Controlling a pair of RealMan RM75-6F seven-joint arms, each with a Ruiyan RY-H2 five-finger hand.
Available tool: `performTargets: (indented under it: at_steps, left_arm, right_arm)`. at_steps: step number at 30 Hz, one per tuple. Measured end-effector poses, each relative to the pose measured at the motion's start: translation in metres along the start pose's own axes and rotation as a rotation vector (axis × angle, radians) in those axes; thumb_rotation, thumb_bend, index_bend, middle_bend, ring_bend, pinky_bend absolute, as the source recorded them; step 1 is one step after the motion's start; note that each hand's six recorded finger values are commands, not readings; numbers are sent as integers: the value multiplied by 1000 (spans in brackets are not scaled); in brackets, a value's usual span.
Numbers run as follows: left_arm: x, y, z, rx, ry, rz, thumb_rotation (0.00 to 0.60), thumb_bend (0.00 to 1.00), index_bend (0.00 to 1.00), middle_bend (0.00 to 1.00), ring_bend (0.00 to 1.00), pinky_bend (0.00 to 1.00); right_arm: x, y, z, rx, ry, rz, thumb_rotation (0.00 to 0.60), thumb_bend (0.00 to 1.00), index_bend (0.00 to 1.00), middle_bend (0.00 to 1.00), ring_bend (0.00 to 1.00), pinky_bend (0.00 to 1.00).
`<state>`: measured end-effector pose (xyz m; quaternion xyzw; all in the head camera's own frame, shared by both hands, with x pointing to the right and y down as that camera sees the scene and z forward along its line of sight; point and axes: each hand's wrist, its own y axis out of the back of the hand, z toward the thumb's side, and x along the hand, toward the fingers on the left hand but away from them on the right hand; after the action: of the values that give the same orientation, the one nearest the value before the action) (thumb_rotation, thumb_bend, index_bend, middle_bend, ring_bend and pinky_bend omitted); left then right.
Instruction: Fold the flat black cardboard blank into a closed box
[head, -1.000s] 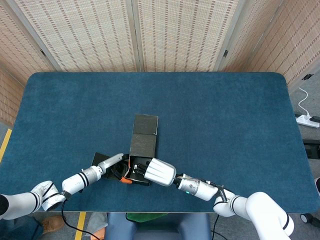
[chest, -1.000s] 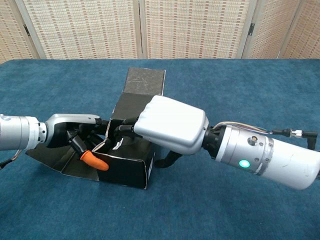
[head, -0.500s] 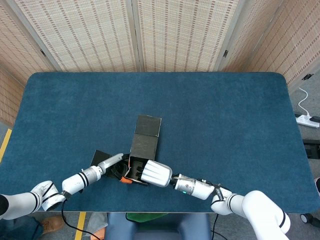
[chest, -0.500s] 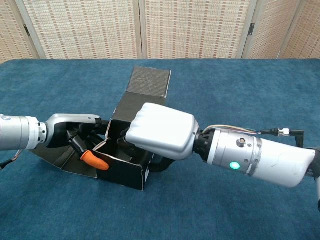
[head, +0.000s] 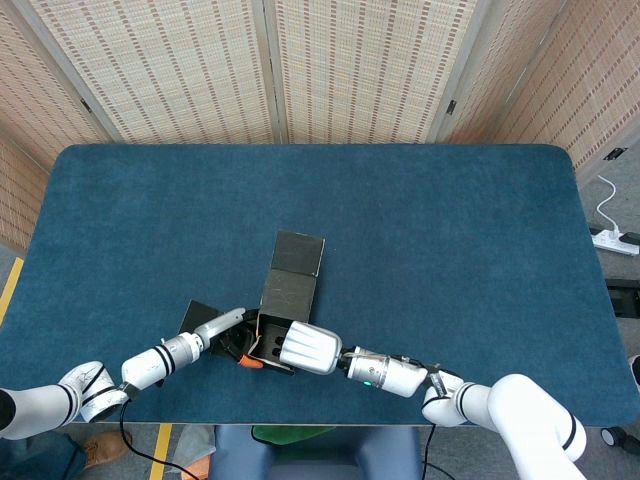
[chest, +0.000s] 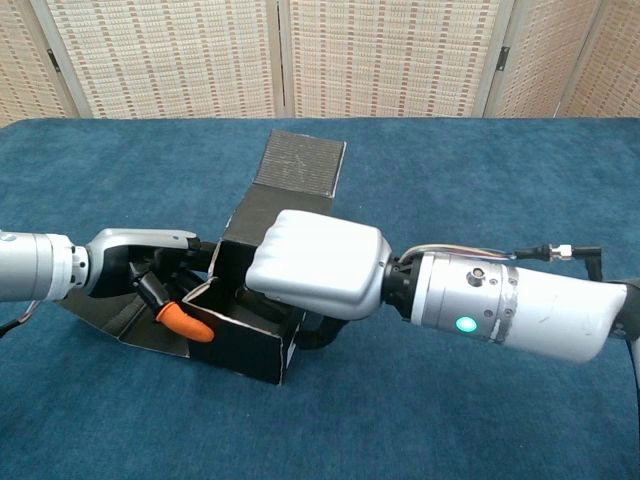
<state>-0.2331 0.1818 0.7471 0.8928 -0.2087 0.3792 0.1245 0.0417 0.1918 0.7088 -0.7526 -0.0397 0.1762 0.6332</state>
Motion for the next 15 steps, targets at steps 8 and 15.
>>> performTargets:
  at_steps: [8, 15]
  left_arm:
    - [-1, 0, -1, -2, 5, 2, 600, 197, 323, 351, 595, 789]
    - [0, 3, -3, -6, 12, 18, 600, 197, 323, 353, 596, 786]
  right_arm:
    - [-4, -1, -4, -13, 3, 40, 600, 391, 1000, 1000, 821, 1000]
    - [-5, 2, -8, -13, -3, 38, 600, 388, 1000, 1000, 823, 1000]
